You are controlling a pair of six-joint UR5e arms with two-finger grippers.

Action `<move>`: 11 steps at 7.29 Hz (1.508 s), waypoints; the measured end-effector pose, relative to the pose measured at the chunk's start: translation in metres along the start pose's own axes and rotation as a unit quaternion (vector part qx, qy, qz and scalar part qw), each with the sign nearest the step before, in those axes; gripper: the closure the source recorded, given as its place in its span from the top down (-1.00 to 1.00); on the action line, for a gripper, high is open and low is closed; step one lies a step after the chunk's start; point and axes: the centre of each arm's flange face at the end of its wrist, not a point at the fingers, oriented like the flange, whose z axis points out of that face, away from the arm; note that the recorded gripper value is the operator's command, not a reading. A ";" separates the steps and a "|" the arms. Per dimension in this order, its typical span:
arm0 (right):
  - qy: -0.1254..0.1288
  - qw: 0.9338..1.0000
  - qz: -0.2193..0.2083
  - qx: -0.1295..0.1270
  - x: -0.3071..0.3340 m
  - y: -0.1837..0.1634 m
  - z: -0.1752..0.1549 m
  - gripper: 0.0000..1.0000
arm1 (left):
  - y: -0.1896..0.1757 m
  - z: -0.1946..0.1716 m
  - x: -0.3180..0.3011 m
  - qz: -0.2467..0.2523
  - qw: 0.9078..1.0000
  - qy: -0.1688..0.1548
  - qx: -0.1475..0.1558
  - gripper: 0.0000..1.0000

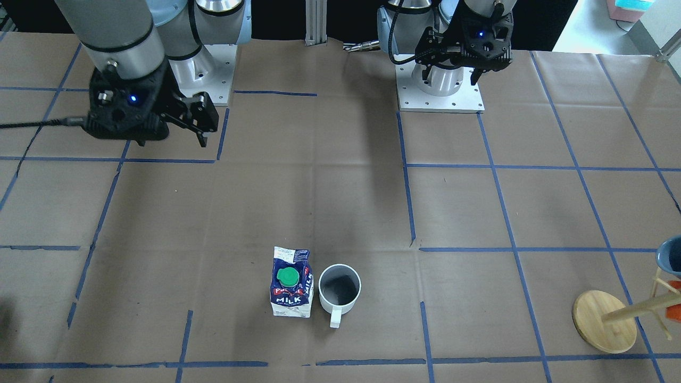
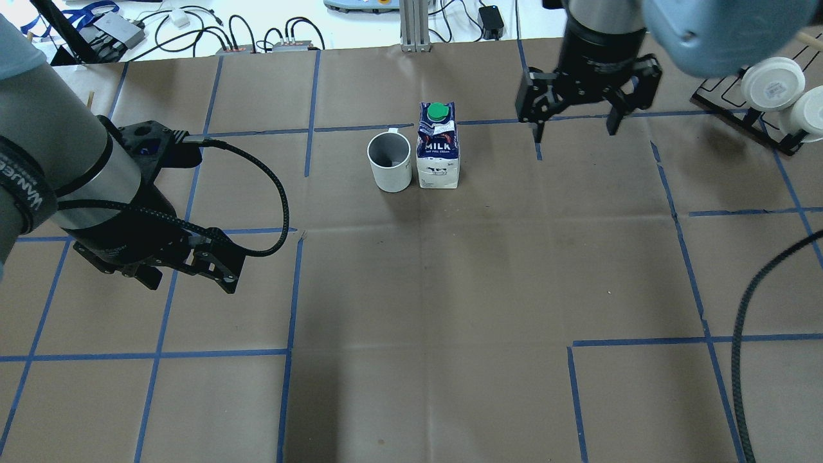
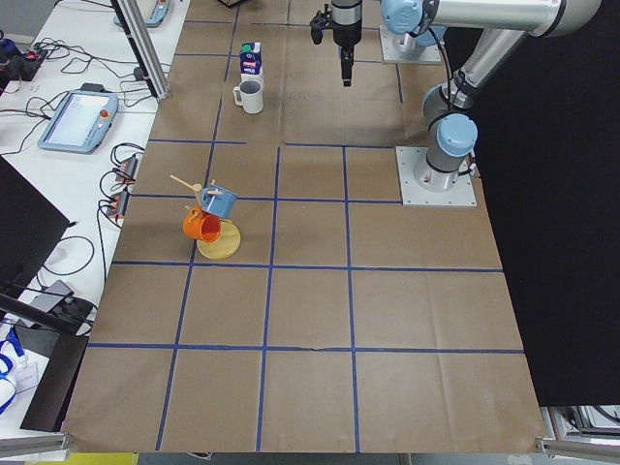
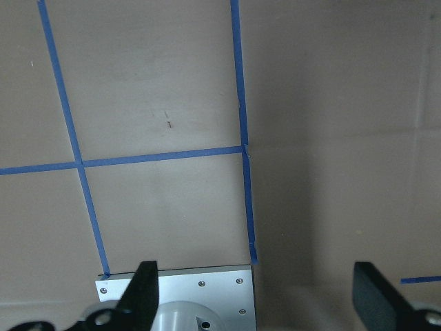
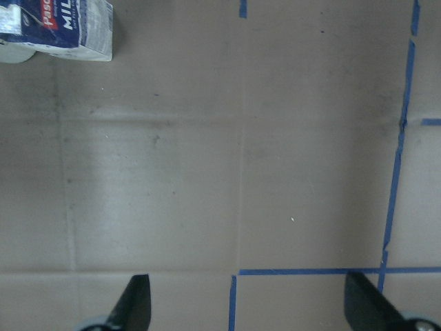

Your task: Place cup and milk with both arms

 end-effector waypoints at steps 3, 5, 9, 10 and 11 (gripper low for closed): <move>-0.003 1.000 0.021 0.015 0.021 0.040 -0.001 1.00 | 0.001 0.000 0.000 0.000 1.000 -0.001 0.000 0.99; -0.006 1.000 0.023 0.019 0.021 0.038 -0.002 1.00 | 0.002 -0.001 0.000 0.001 1.000 -0.001 0.001 0.99; -0.010 1.000 0.021 0.013 0.020 0.025 -0.004 1.00 | 0.003 -0.001 0.000 0.001 1.000 -0.002 0.000 0.99; -0.010 1.000 0.021 0.012 0.020 0.023 -0.004 1.00 | 0.004 0.000 0.000 0.001 1.000 -0.002 0.000 0.99; -0.010 1.000 0.021 0.011 0.021 0.023 -0.004 1.00 | 0.006 0.001 0.000 0.001 1.000 -0.002 0.000 0.99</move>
